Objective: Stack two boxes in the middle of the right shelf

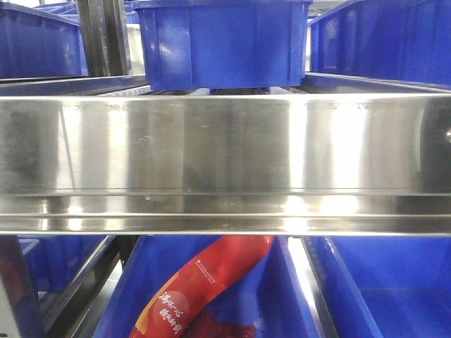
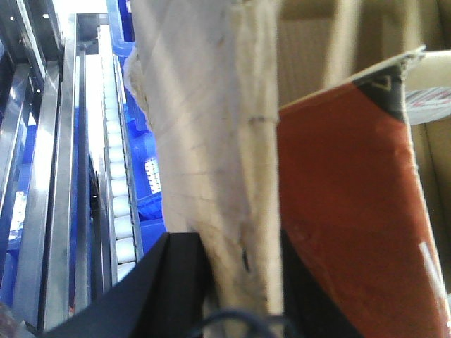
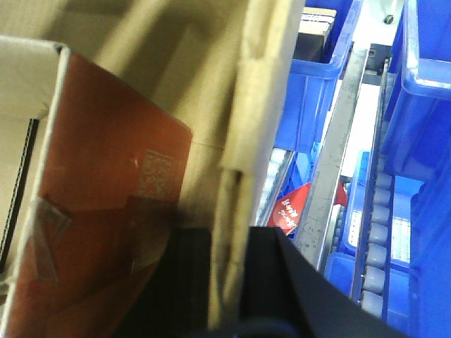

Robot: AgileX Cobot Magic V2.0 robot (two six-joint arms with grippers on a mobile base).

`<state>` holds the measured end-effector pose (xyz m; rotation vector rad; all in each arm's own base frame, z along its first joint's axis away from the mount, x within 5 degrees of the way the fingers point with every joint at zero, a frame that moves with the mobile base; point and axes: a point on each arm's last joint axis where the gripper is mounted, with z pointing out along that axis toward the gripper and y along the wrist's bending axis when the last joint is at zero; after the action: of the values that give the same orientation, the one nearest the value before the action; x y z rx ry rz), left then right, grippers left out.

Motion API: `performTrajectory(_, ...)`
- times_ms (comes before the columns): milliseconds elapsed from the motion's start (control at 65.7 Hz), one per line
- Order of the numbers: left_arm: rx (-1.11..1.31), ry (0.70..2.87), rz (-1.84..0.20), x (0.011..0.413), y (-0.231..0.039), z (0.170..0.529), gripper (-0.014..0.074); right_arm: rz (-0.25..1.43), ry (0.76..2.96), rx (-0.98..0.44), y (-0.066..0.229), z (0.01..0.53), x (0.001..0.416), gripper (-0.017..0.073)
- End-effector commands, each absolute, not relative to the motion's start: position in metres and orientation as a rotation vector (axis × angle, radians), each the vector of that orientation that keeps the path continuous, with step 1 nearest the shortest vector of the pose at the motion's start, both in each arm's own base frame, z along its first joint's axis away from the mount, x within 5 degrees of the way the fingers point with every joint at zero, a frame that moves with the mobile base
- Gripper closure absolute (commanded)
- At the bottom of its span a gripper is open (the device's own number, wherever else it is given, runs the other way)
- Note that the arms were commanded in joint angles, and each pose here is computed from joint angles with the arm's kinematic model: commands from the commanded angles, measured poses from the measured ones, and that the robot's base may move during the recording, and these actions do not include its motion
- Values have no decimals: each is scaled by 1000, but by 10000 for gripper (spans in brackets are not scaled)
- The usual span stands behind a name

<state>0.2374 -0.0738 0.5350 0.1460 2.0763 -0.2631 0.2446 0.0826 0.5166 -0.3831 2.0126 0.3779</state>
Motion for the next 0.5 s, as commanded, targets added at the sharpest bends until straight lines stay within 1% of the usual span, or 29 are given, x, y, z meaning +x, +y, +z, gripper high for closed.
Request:
performTrajectory(0,137,1983,-261,231,-69,548,705,324,1953,-379,77,525,242,711)
performTrajectory(487,137,1983,-261,231,-69,548,705,324,1953,-379,77,525,242,711)
